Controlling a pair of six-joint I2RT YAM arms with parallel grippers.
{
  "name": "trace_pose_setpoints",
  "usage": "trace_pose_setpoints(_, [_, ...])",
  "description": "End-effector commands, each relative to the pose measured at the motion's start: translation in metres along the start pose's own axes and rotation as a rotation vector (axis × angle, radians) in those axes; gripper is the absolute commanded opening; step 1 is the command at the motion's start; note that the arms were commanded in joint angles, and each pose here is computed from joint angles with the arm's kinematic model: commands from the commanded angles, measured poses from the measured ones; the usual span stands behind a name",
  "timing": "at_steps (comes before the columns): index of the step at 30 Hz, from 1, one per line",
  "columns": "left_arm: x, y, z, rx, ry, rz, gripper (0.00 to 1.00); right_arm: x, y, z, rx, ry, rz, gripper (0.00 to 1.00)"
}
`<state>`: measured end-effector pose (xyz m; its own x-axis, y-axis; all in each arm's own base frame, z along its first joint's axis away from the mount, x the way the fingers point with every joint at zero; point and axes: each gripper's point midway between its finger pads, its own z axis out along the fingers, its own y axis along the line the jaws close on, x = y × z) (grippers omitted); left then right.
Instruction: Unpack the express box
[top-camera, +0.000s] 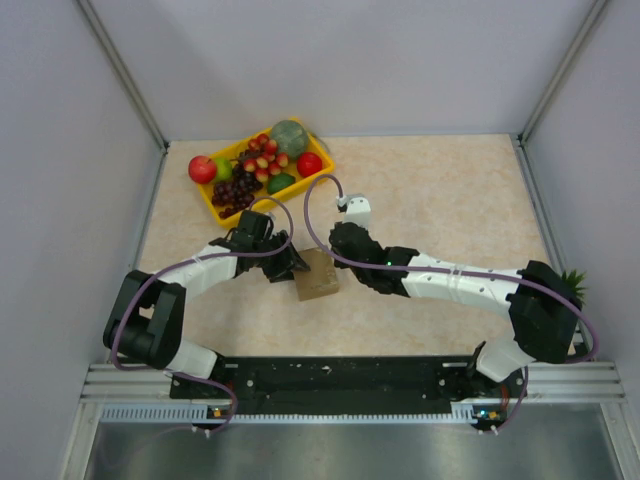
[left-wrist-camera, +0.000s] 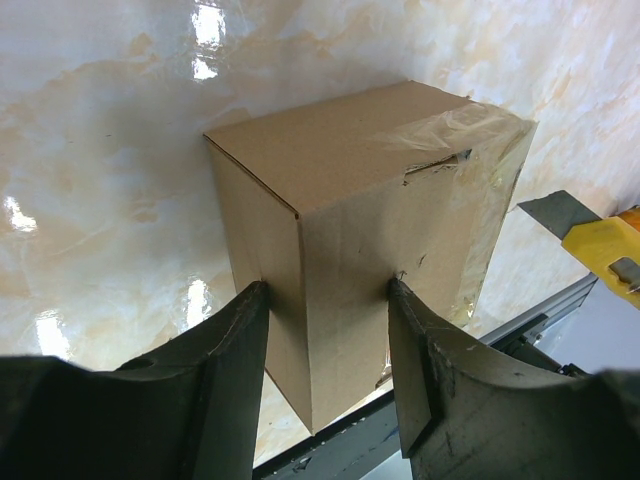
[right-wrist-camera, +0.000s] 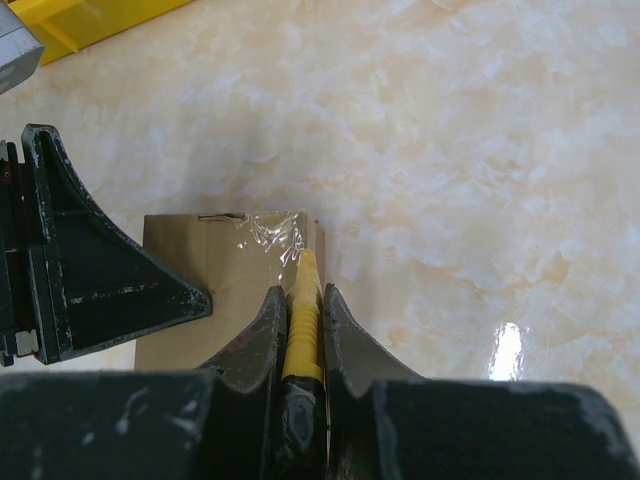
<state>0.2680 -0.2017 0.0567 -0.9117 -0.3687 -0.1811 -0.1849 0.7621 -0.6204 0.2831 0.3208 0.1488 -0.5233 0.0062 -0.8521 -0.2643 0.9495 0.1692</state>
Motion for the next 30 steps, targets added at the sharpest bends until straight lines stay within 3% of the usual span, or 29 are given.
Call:
trace_pose_setpoints(1, [0.015, 0.04, 0.01, -0.153, 0.041, -0.006, 0.36, -0.016, 0.018, -0.004, -0.043, -0.034, 0.009, 0.0])
trace_pose_setpoints(30, [0.016, 0.04, 0.01, -0.153, 0.045, -0.005, 0.36, -0.043, 0.019, -0.02, -0.063, -0.102, 0.067, 0.0])
